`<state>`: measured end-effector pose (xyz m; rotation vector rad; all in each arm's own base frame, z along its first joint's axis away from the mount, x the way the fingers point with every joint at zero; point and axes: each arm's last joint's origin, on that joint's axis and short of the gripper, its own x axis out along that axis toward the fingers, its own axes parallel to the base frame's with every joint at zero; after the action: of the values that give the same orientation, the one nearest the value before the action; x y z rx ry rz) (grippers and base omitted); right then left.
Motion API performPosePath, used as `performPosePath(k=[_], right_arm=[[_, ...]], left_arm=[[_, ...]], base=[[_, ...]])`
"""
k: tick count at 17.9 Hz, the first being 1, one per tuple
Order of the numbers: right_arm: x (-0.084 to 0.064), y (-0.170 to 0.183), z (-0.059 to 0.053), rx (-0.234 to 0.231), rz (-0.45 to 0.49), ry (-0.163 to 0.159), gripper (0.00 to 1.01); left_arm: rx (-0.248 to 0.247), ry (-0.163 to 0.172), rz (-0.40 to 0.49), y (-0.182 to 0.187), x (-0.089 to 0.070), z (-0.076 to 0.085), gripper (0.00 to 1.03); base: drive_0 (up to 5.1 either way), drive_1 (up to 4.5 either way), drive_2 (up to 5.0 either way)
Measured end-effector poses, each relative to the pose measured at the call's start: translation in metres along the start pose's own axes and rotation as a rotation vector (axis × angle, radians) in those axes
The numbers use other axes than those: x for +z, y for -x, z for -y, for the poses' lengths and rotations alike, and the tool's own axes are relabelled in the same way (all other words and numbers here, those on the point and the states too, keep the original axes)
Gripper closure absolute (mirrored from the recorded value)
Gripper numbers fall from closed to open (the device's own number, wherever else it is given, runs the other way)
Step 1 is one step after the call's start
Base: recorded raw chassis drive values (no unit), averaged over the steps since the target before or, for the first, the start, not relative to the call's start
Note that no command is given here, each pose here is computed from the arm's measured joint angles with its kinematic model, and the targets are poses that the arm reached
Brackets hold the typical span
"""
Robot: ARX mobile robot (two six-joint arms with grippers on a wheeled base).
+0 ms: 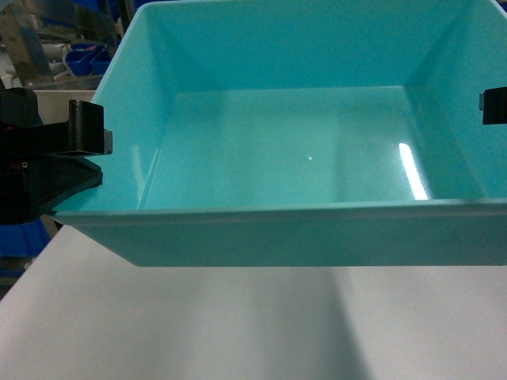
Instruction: Organize blue bins on left shelf correctly
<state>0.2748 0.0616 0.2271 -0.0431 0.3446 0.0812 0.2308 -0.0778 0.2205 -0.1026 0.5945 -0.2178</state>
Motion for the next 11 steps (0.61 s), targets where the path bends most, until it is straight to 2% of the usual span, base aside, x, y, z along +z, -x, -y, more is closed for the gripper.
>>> performPosePath(k=[11], right_arm=[[-0.0002,0.0000,0.0000,0.000,-0.002,0.000,0.99]], left_arm=[[0.000,0.000,0.000,0.0000,-0.0001,0.0001,1.01]], base=[[-4.9,2.51,2.5]])
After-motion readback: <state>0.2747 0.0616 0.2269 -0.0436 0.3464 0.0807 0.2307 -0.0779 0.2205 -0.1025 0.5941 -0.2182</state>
